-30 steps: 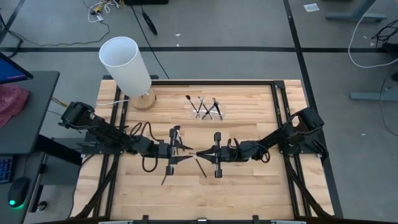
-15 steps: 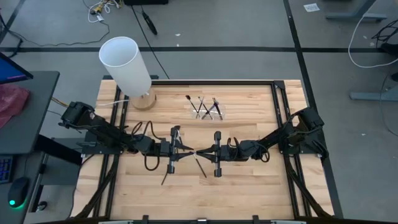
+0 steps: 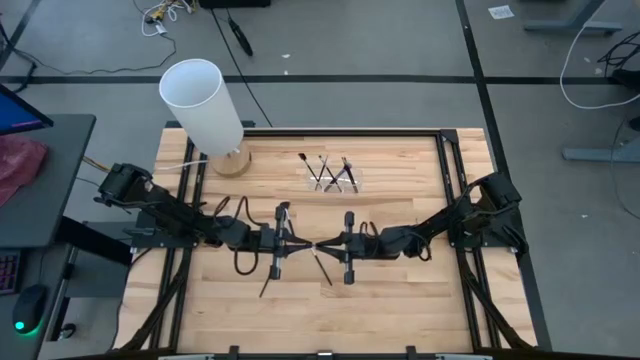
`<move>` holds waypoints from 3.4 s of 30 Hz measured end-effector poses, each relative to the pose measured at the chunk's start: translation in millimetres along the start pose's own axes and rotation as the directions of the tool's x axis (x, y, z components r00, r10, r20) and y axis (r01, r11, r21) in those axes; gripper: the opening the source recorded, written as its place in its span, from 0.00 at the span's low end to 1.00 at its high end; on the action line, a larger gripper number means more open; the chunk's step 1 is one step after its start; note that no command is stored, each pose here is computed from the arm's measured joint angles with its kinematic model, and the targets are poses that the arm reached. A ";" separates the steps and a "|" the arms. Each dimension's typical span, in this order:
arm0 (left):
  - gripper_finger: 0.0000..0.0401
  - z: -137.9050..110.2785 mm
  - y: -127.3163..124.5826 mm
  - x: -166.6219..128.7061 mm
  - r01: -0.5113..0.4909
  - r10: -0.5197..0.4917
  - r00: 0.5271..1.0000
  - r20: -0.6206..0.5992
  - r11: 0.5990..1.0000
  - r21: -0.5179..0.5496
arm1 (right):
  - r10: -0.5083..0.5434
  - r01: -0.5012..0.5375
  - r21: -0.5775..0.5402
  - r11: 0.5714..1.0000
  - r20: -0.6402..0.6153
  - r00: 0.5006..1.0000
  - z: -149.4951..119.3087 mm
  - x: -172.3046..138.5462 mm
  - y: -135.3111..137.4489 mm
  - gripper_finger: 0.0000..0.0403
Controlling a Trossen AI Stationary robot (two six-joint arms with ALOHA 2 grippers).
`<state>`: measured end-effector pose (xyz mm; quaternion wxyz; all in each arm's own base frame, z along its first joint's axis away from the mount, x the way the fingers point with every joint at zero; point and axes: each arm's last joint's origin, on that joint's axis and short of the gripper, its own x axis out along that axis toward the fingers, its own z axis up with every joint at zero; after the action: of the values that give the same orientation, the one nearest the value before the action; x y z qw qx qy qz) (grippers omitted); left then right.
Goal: Put items in baskets/containers
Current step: Put the black eyeshadow brush into the transparent organizer
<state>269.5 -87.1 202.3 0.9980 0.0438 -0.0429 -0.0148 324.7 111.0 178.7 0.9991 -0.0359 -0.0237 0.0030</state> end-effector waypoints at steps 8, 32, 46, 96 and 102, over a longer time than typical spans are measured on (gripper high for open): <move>0.02 -14.7 0.0 -0.9 -0.014 0.021 0.989 -0.149 0.999 0.051 | -0.107 0.125 0.056 0.991 -0.253 0.961 -12.2 -7.5 -4.8 0.25; 0.02 -25.7 41.3 18.0 -0.177 0.096 0.916 -0.389 0.968 -0.179 | -0.274 0.233 -0.145 0.962 -0.561 0.781 6.5 22.8 -10.3 0.46; 0.03 -25.1 40.7 18.2 -0.170 0.089 0.920 -0.382 0.968 -0.184 | -0.272 0.245 -0.121 0.962 -0.516 0.812 -7.3 36.9 -14.6 0.17; 0.52 -44.6 39.3 -51.1 -0.240 0.183 0.932 -0.314 0.958 -0.155 | -0.740 0.774 0.123 0.621 -0.235 0.630 -21.4 -55.5 -157.7 0.03; 0.52 -44.5 39.4 -51.2 -0.244 0.188 0.931 -0.314 0.958 -0.152 | -0.710 0.766 0.113 0.633 -0.309 0.633 -30.8 -58.7 -169.5 0.03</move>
<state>223.4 -42.4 157.3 0.9882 -0.0542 0.1040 0.0982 268.2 -60.7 157.5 0.9032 0.0949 0.0827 -0.4103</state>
